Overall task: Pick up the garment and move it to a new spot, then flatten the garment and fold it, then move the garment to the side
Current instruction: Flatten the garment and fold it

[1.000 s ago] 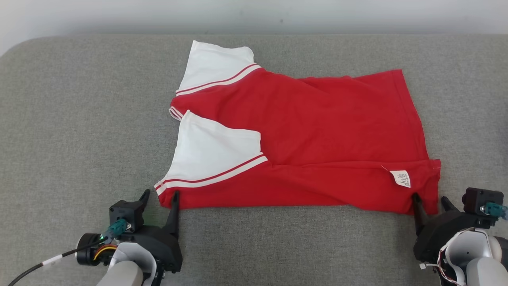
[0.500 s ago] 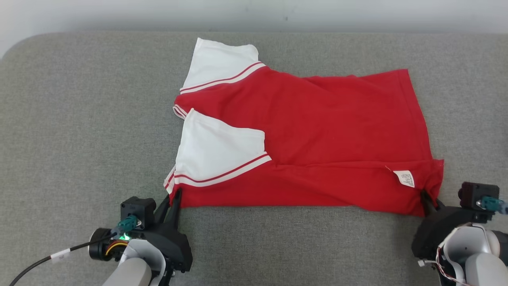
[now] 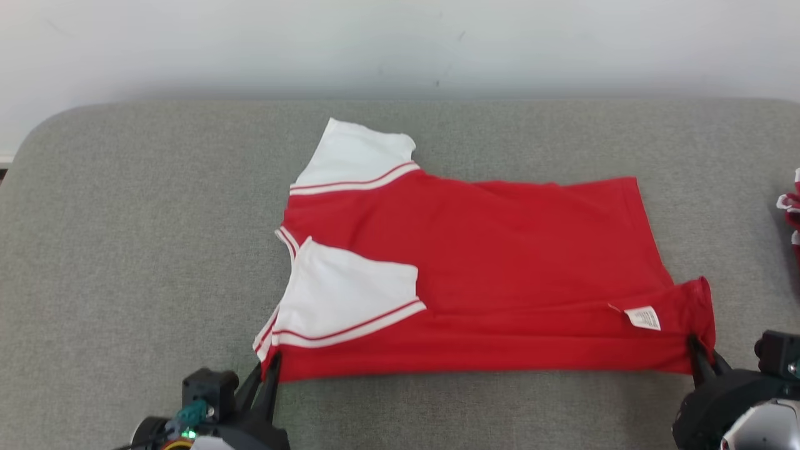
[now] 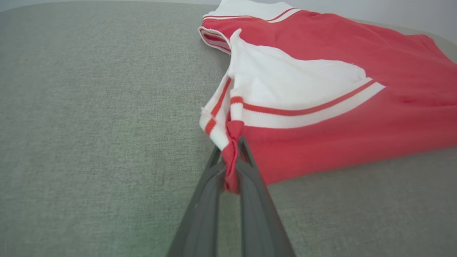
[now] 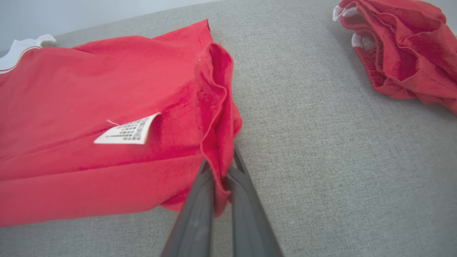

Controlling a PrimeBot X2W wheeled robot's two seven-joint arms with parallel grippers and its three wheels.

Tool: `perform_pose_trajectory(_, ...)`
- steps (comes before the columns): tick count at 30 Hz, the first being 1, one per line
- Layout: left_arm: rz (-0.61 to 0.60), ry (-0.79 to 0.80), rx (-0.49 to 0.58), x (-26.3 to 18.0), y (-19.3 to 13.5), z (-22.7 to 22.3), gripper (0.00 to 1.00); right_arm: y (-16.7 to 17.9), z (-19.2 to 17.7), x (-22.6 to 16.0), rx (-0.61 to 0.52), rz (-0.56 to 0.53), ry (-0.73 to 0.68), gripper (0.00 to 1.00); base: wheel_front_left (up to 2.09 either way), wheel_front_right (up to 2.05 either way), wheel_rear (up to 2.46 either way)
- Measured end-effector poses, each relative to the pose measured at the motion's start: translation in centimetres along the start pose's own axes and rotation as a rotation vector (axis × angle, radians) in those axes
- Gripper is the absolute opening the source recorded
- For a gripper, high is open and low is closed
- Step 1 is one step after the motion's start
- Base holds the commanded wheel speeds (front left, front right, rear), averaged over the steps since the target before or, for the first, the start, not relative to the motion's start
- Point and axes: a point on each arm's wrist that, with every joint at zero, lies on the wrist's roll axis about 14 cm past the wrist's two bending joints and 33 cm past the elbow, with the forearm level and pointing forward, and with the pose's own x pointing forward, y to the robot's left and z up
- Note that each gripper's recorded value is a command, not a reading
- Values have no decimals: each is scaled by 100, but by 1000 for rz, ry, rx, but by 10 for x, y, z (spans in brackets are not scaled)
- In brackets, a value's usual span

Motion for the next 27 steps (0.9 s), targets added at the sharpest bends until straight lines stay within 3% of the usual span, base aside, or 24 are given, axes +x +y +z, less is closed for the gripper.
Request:
perform_pose_trajectory(15, 25, 87, -39, -44, -5, -35, 0, -15, -39, -33, 101, -19, 66, 0, 0, 0, 0)
perform_pose_trajectory(16, 29, 81, -39, -44, -5, -34, 81, -15, -41, -33, 103, -18, 69, 44, 0, 0, 0)
perform_pose_trajectory(17, 35, 70, -36, -44, -3, -32, 100, -15, -43, -33, 104, -17, 71, 100, 0, 0, 0)
perform_pose_trajectory(23, 76, 35, -17, -46, 6, -28, 100, -17, -47, -35, 122, -22, 71, 100, 0, 0, 0)
perform_pose_trajectory(27, 129, -59, -11, -48, 18, -8, 100, -22, -36, -39, 125, -34, -1, 100, 0, 0, 0)
